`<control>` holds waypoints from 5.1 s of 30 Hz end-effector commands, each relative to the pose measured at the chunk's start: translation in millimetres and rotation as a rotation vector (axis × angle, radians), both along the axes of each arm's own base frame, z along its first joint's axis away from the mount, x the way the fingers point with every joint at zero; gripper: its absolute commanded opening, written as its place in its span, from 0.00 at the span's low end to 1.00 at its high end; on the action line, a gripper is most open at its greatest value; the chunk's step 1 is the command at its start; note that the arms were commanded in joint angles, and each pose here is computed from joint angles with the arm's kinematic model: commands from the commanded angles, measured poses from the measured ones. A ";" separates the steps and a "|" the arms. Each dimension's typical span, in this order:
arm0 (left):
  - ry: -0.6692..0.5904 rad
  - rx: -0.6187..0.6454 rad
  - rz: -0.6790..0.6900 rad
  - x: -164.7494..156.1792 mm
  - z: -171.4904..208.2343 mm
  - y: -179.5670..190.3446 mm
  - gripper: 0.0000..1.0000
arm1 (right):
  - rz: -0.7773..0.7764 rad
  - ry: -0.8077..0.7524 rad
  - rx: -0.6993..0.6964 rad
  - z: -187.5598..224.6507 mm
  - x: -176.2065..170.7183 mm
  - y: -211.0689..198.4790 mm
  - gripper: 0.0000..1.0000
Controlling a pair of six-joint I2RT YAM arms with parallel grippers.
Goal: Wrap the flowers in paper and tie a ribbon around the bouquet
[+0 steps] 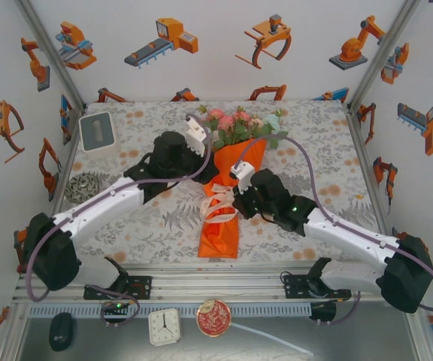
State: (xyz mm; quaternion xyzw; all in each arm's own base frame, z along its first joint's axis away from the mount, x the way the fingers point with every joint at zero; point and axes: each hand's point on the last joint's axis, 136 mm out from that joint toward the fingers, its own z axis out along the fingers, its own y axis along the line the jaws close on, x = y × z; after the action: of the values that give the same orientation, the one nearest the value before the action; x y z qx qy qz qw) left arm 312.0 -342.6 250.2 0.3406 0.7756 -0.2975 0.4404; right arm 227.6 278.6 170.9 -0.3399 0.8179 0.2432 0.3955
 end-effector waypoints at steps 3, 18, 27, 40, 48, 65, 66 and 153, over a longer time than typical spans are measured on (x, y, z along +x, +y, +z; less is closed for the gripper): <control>0.131 0.100 -0.212 -13.8 -42.4 -40.7 0.49 | -0.018 0.078 0.064 -13.5 -9.6 -1.0 0.16; 0.221 0.350 -0.300 -21.7 -104.2 -66.8 0.53 | -0.519 0.391 0.495 -32.3 -3.1 -38.2 0.48; 0.308 0.467 -0.378 -41.3 -125.2 -51.7 0.33 | -0.461 0.336 0.433 -37.6 5.5 -25.3 0.00; 0.326 0.359 -0.182 -54.0 -113.1 19.5 0.29 | -0.247 0.136 0.277 -7.4 -2.4 -20.3 0.00; 0.236 0.346 -0.156 -36.8 -84.7 12.6 0.40 | -0.102 0.218 0.209 -35.7 -21.5 1.1 0.00; 0.266 0.510 -0.521 -56.4 -123.5 -37.4 0.37 | -0.069 0.244 0.196 -53.0 -36.9 0.4 0.00; 0.286 0.506 -0.529 -57.9 -127.0 -37.5 0.37 | -0.070 0.244 0.196 -53.4 -37.1 0.2 0.00; 0.442 0.383 -0.404 -60.5 -145.4 -37.2 0.20 | -0.095 0.278 0.144 -83.2 -55.1 -6.2 0.00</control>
State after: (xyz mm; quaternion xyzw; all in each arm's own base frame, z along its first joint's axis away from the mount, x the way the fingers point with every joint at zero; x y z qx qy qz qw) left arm 257.8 -376.5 101.5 0.4785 0.8196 -0.2850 0.1346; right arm 172.5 274.1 88.2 -0.2299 0.8615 0.3334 0.3063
